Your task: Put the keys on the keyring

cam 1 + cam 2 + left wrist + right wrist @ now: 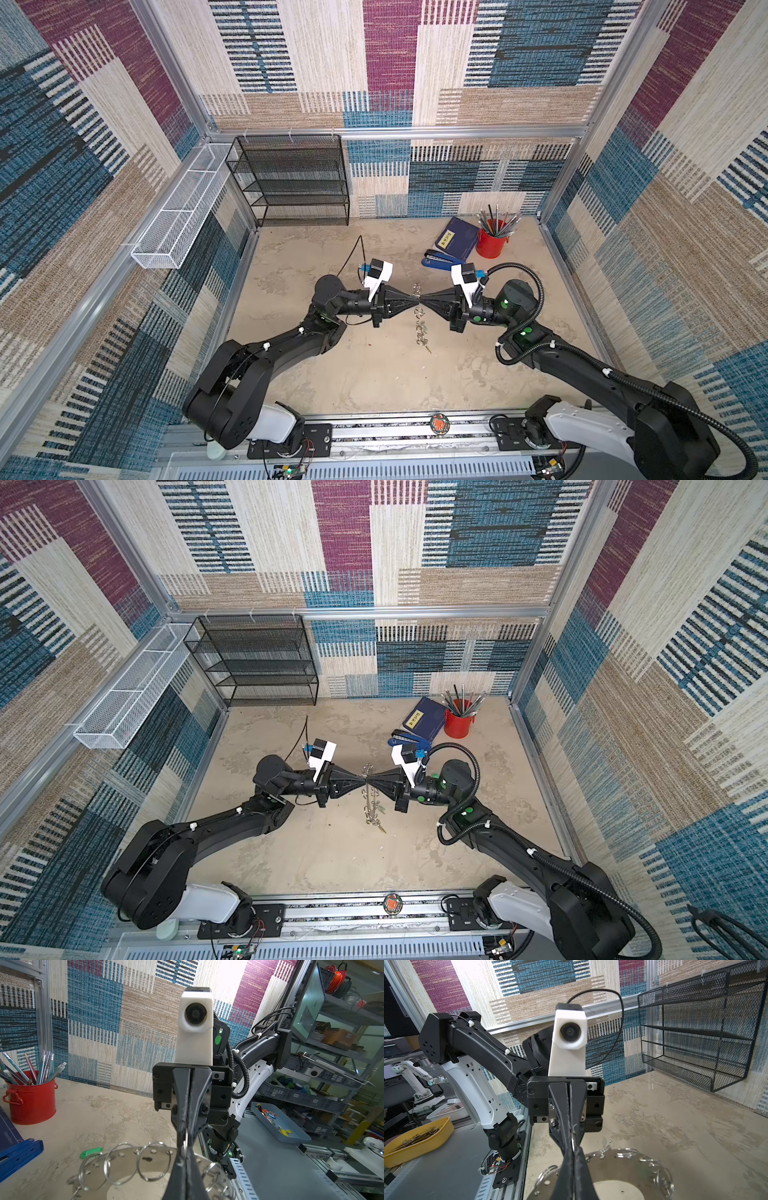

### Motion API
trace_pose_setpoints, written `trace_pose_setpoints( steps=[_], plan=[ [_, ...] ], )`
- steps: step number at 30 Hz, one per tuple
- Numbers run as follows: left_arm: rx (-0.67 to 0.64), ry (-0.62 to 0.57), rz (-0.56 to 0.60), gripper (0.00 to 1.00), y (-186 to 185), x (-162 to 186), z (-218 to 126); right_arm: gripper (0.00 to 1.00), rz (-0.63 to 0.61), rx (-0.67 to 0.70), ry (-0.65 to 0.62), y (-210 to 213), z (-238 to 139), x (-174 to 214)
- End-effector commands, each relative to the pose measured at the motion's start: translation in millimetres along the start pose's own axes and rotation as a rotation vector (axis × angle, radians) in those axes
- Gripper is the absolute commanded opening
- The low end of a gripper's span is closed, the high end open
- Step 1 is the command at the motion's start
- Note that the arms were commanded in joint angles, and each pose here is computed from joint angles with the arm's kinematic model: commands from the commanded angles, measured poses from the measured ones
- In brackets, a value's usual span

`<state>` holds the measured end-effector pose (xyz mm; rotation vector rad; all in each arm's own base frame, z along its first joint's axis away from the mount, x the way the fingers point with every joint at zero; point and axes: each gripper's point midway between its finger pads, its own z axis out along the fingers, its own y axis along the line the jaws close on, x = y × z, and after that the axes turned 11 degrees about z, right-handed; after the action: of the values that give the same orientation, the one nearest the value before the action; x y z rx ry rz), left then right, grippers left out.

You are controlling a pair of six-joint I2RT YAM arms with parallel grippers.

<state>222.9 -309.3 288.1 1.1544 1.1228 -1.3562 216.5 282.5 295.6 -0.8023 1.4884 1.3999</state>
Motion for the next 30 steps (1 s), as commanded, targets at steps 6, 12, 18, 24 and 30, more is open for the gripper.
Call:
trace_pose_setpoints(
  steps=[6,12,18,24,30],
  plan=[
    [0.002,0.01,0.024,0.05,0.2,-6.1,0.4,0.0,0.005,-0.006,0.002,5.3,-1.5,-1.4],
    [-0.031,0.089,0.037,0.22,8.5,2.9,-7.1,0.0,0.017,0.05,0.025,-4.8,-1.0,3.3],
    [-0.008,0.182,0.017,0.36,15.1,11.6,-15.1,0.0,0.001,0.096,0.034,-11.1,-2.3,3.1],
    [0.013,0.301,0.061,0.53,10.2,13.1,-28.7,0.0,0.005,0.125,0.079,-20.1,1.0,8.6],
    [0.038,0.403,0.066,0.57,10.6,13.1,-31.6,0.0,0.011,0.137,0.107,-26.5,4.3,13.4]
  ],
)
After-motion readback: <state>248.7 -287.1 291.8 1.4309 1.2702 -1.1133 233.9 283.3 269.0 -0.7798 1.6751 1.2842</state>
